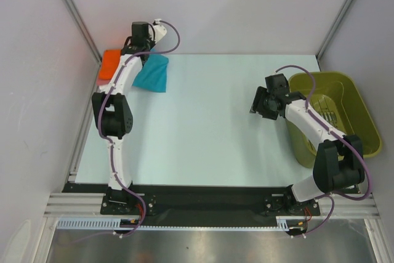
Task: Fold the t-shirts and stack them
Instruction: Neatly place the folded tshirt to the corner
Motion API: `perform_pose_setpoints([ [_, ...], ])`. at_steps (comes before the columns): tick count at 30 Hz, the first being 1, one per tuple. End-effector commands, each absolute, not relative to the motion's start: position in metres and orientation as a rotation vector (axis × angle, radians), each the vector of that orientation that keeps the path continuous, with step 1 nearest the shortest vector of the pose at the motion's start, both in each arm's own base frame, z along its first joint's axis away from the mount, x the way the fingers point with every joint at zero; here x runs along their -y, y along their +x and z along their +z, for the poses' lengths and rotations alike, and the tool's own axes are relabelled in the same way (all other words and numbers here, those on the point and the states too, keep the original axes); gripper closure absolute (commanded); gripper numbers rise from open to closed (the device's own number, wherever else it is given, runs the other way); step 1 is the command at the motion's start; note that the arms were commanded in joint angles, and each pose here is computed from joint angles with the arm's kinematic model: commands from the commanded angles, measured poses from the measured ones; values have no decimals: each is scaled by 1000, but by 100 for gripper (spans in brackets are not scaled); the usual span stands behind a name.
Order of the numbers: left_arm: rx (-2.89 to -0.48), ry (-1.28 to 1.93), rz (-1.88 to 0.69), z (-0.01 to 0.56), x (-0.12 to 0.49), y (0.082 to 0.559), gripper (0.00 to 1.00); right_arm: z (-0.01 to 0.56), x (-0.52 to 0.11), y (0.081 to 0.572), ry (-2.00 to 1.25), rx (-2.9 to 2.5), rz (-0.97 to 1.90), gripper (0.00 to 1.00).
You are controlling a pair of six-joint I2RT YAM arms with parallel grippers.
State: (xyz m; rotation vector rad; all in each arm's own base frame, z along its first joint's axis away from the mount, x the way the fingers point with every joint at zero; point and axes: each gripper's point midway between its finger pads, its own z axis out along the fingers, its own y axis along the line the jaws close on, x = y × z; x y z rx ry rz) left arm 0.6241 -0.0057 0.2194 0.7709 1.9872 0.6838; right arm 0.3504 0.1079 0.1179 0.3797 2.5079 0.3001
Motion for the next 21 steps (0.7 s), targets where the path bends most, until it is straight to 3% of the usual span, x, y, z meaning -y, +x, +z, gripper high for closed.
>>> perform_pose_setpoints([
  [1,-1807,703,857,283,-6,642,99,134,-101,353,364,-2463,269,38],
  [13,-1645,691,1016,338,-21,651,100,133,-98,353,352,-2470,246,38],
  [21,-1661,684,1043,338,-49,649,100,131,-96,352,344,-2476,228,37],
])
